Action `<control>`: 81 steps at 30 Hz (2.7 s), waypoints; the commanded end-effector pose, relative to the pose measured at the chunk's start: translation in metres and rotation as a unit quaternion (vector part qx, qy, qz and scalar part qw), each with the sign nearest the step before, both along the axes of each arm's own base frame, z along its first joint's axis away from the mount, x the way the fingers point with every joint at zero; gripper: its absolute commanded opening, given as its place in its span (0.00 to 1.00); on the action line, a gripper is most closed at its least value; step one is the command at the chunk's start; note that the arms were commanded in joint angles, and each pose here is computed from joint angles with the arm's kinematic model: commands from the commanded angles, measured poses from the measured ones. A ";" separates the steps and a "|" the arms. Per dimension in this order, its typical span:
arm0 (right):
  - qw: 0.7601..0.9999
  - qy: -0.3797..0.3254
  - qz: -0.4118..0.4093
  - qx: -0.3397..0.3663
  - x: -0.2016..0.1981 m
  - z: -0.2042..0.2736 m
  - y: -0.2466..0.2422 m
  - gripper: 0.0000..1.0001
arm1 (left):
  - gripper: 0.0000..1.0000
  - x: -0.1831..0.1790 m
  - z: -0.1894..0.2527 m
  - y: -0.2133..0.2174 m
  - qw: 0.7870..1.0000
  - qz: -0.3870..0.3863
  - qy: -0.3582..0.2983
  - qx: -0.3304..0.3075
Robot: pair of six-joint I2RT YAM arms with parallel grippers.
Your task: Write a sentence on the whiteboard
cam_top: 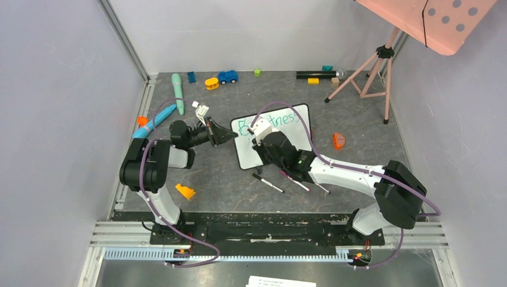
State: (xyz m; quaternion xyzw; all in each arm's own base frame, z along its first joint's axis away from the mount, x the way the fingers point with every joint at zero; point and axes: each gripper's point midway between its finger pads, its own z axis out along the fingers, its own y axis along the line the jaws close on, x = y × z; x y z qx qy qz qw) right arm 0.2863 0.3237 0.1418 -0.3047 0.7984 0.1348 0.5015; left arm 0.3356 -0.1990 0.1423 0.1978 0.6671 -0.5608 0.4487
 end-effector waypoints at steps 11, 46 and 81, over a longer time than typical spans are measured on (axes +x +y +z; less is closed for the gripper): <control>1.000 -0.002 -0.011 0.001 0.003 -0.005 -0.003 0.00 | 0.02 0.005 0.006 0.002 0.999 0.004 -0.046 0.008; 1.000 -0.010 -0.007 0.028 0.006 0.024 -0.006 0.00 | 0.02 0.006 0.006 0.002 0.999 0.004 -0.046 0.008; 1.000 0.017 -0.014 0.014 0.000 -0.006 -0.020 0.00 | 0.02 0.006 0.006 0.002 0.999 0.004 -0.046 0.009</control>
